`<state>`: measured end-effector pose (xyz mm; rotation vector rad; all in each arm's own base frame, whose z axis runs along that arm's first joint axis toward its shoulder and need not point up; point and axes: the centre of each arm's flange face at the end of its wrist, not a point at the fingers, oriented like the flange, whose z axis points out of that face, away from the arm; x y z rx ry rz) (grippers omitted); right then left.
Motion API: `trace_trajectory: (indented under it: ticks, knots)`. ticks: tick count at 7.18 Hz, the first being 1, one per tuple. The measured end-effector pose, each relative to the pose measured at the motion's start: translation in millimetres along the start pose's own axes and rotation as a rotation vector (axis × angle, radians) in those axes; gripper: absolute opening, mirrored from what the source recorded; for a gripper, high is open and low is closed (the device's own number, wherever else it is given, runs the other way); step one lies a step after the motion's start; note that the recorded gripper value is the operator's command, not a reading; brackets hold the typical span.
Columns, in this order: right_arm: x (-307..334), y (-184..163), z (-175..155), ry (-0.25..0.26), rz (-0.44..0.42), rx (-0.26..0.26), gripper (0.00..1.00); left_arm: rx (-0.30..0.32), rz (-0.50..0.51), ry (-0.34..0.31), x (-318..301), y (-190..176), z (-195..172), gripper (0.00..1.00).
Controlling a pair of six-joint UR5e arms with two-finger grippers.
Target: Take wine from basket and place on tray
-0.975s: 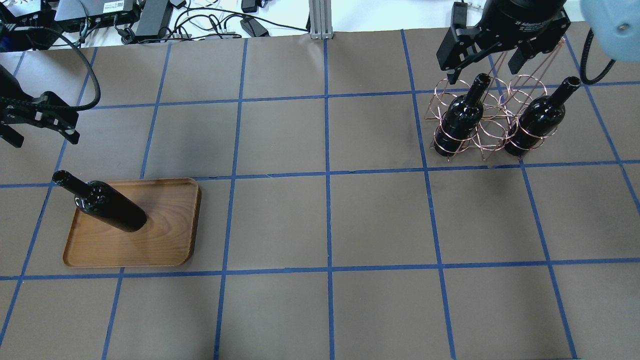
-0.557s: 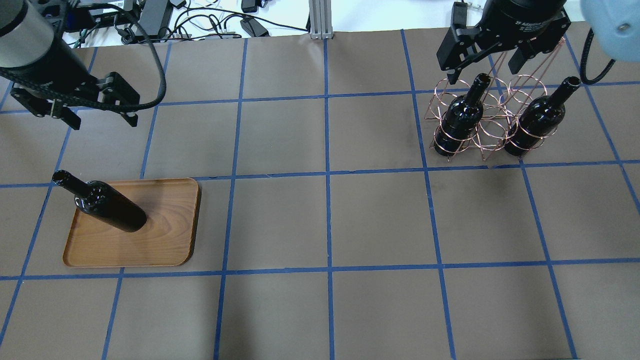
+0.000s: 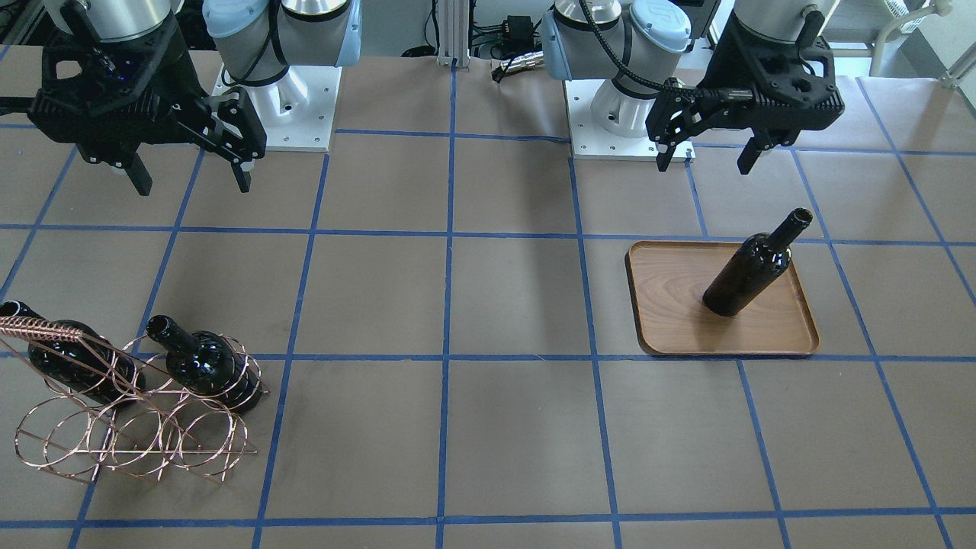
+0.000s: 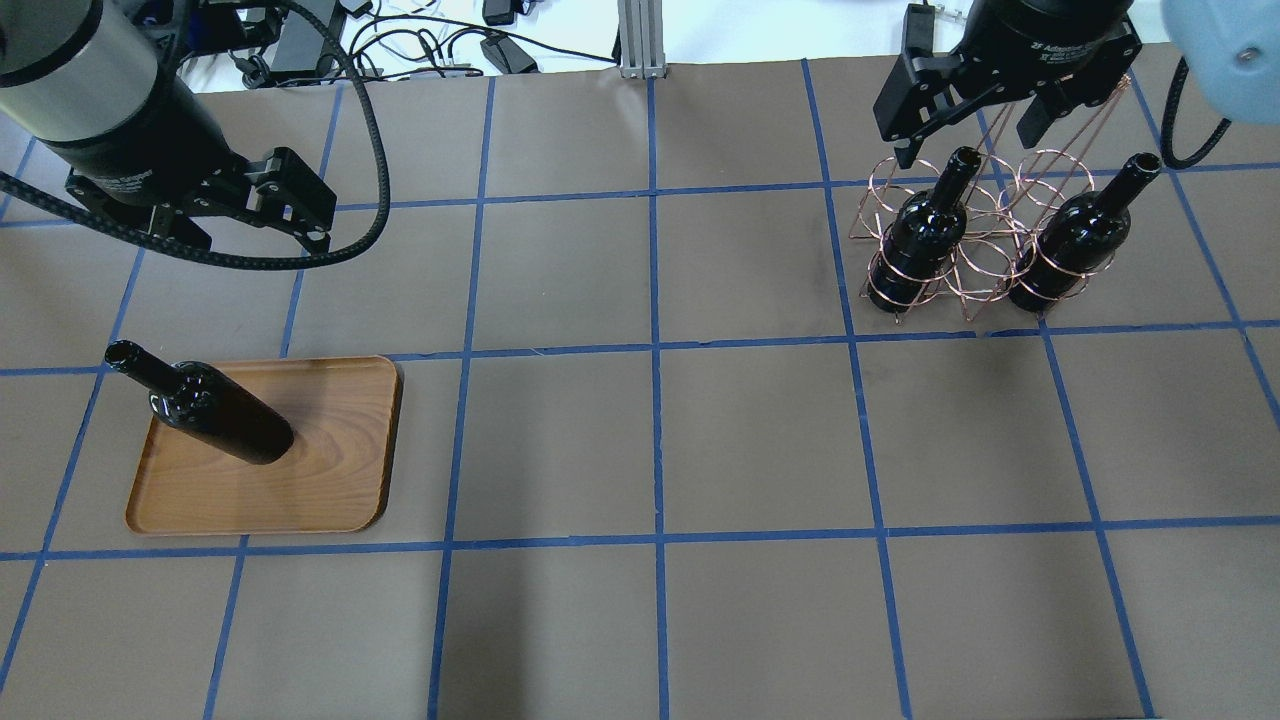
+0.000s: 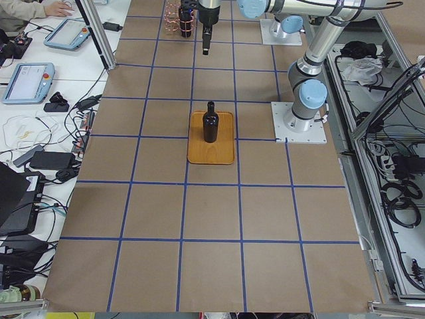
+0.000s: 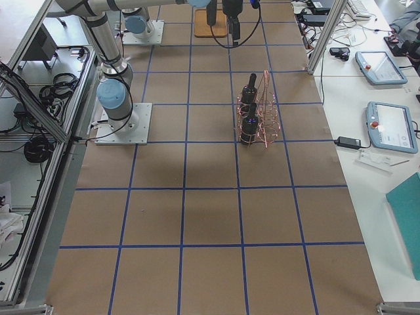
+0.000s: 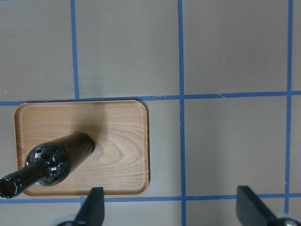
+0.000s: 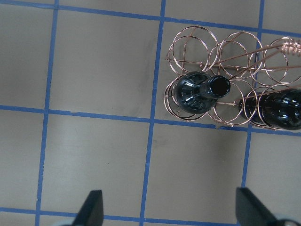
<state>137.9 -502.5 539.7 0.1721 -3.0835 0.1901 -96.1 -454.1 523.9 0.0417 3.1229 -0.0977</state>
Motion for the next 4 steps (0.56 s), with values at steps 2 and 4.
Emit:
trace_trajectory:
  ticks: [2, 4]
  knots:
    - [0.0, -0.1, 0.2, 0.0, -0.001, 0.0, 1.0, -0.02, 0.006, 0.0, 0.7, 5.8, -0.1, 1.0]
    - [0.0, -0.1, 0.4, 0.0, -0.001, -0.001, 1.0, -0.034, 0.008, 0.001, 1.4, 9.1, 2.7, 1.0]
